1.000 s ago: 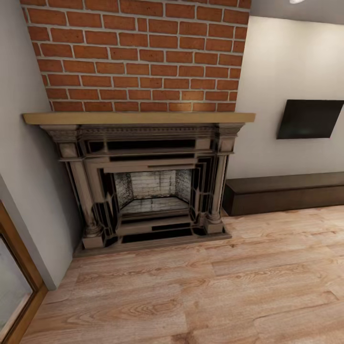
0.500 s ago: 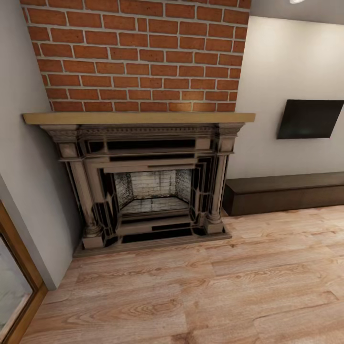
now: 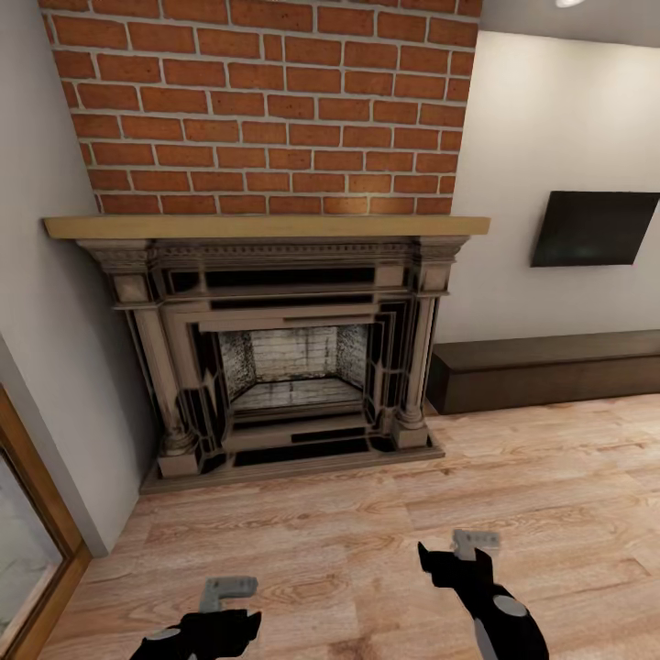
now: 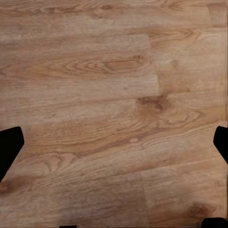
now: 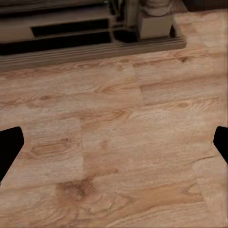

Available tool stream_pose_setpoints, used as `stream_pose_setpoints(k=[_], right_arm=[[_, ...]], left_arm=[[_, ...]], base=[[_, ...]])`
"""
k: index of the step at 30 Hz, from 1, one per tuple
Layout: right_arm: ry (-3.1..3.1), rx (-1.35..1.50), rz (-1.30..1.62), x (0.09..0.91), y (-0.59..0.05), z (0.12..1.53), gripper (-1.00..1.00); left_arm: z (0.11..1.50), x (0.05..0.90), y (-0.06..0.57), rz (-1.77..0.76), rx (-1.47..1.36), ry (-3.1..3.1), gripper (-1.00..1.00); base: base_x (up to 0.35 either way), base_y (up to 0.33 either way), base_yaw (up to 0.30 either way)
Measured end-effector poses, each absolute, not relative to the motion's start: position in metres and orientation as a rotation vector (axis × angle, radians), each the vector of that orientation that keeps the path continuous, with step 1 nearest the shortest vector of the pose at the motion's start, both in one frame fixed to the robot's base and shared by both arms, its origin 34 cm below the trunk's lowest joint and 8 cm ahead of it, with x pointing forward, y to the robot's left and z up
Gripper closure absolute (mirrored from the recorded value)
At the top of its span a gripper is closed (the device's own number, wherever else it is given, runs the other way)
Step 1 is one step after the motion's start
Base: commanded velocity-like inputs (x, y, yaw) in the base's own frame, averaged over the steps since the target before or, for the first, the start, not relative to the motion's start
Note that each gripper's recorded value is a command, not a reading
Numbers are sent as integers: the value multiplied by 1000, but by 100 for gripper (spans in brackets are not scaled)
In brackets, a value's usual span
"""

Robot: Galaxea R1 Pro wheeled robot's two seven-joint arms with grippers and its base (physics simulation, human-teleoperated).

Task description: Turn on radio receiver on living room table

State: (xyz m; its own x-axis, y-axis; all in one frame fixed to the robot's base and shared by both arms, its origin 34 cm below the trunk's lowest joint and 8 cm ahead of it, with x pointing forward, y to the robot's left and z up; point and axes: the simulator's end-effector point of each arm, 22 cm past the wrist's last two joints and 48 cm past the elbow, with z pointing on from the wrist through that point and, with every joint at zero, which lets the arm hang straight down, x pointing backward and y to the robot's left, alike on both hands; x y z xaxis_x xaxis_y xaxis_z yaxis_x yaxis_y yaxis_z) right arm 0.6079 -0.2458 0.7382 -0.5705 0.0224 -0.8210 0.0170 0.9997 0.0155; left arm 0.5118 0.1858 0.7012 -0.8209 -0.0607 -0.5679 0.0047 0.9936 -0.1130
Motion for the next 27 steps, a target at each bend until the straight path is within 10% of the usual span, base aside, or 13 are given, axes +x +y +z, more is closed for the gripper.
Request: stream_pose_setpoints(k=[27], right_arm=[[2315,35,-117,630,-267,732,-100]], left_arm=[[773,586,189,-135,-40,2298,-100]], base=[[-34,-5,0]])
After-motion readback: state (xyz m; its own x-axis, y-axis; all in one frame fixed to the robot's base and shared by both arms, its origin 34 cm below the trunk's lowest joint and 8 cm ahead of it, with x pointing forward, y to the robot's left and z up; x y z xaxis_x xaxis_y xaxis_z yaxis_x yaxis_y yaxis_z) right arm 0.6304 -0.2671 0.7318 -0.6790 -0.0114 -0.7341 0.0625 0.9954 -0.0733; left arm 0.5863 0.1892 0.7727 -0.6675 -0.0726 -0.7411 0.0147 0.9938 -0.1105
